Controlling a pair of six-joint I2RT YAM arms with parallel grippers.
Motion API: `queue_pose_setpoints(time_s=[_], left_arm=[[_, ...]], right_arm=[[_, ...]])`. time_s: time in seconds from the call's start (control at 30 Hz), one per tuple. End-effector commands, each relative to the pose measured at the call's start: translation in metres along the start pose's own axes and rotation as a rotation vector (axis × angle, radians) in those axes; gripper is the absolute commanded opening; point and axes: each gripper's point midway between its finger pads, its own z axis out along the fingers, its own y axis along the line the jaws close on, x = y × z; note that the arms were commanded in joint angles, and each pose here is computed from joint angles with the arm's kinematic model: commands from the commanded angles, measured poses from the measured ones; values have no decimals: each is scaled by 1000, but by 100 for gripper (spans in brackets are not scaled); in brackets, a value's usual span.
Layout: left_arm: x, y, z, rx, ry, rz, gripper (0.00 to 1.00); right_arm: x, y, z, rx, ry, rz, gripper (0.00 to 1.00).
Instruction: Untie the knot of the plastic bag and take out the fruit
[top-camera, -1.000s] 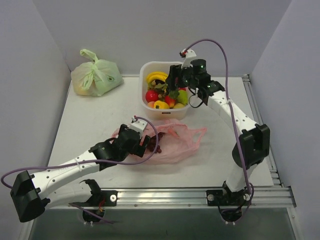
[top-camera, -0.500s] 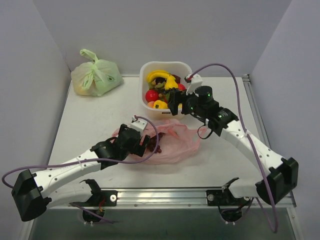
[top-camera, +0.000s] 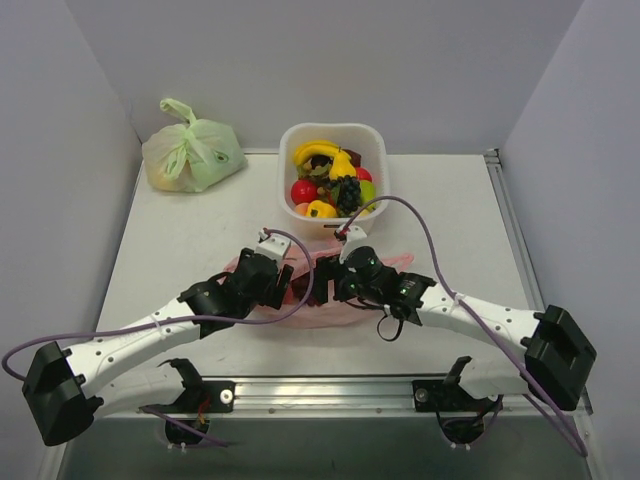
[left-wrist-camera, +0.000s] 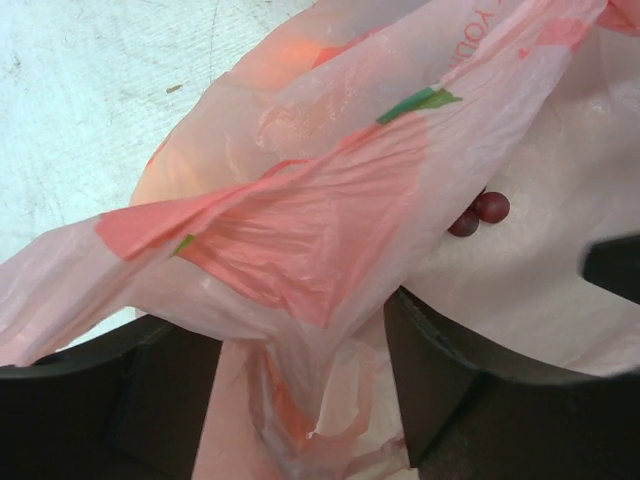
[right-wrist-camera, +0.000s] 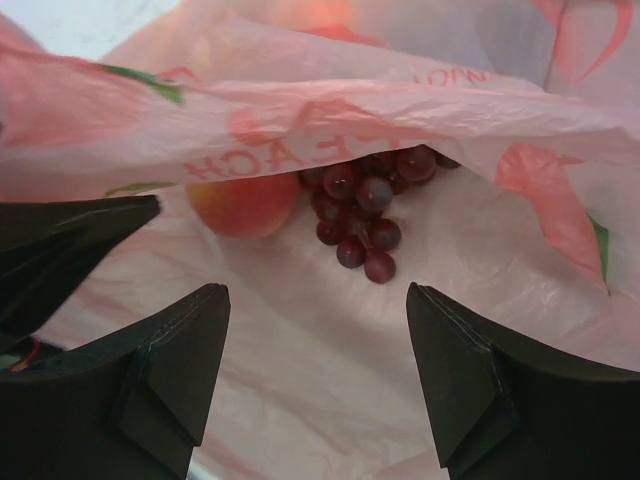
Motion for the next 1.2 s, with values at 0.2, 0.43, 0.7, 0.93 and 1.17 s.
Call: queue_pose_setpoints(time_s=[0.2, 0.43, 0.7, 0.93, 1.17], left_arm=[[-20, -2, -6, 26, -77, -48, 37], [-25, -3, -10, 40, -107, -62, 13], [-28, -17, -13, 125, -124, -60, 8], [-26, -21, -10, 146, -113, -54, 7], [-24, -12, -7, 89, -98, -54, 7]], right_arm=[[-25, -16, 58, 127, -164, 112, 72], [-31, -39, 88, 245, -262, 141, 73], [-43, -54, 109, 320, -350, 168, 74], [-25, -70, 135, 350, -297, 195, 63], [-21, -63, 112, 280, -256, 129, 11]])
